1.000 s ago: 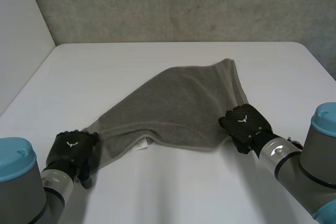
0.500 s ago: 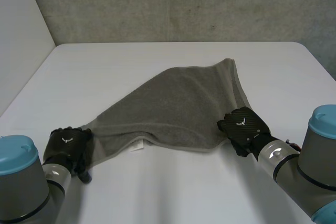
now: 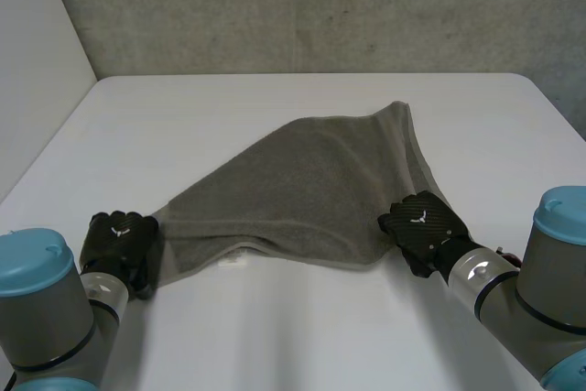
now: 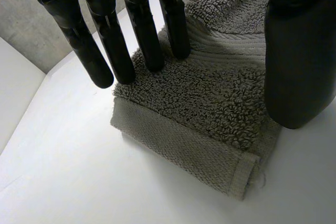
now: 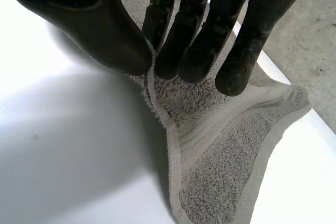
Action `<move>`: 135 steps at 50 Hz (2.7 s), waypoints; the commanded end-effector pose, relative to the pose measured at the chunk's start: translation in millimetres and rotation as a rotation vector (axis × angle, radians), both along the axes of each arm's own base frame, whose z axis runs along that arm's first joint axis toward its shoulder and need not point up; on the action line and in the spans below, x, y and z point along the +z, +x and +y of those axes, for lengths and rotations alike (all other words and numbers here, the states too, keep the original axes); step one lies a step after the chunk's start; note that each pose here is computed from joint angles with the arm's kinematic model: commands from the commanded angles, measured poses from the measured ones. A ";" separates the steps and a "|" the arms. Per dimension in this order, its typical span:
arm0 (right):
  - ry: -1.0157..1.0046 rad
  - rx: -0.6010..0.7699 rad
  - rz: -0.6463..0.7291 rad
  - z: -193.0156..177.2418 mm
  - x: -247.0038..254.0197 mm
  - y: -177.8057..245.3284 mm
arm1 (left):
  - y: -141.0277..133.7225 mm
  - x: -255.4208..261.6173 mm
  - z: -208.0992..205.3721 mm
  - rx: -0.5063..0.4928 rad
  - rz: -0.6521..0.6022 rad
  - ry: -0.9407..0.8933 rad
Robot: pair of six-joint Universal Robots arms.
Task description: Fold the towel.
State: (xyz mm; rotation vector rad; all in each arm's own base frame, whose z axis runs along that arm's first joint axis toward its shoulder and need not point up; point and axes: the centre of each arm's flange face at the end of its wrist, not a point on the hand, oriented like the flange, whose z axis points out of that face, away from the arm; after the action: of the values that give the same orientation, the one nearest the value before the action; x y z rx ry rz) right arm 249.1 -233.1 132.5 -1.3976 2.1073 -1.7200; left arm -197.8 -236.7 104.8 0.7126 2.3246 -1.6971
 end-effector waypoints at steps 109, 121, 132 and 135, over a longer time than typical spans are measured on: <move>-0.891 -0.090 -0.518 -104.1 332.4 9.3 | -61.1 339.7 -87.0 -0.163 0.674 -0.864; -0.533 0.043 -0.351 -74.0 261.3 12.2 | -50.3 244.0 -81.2 -0.131 0.612 -0.723; -0.212 0.102 -0.028 -42.9 128.2 6.8 | -33.3 107.7 -47.5 -0.237 0.485 -0.386; -0.141 0.111 -0.003 -37.1 92.4 6.7 | -34.5 83.0 -28.8 -0.317 0.421 -0.304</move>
State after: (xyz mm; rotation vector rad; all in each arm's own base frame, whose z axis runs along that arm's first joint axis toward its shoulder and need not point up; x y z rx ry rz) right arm 257.8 -284.7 289.4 -1.4262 1.7962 -2.0447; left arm -232.2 -297.4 240.8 0.4345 2.0270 -2.6378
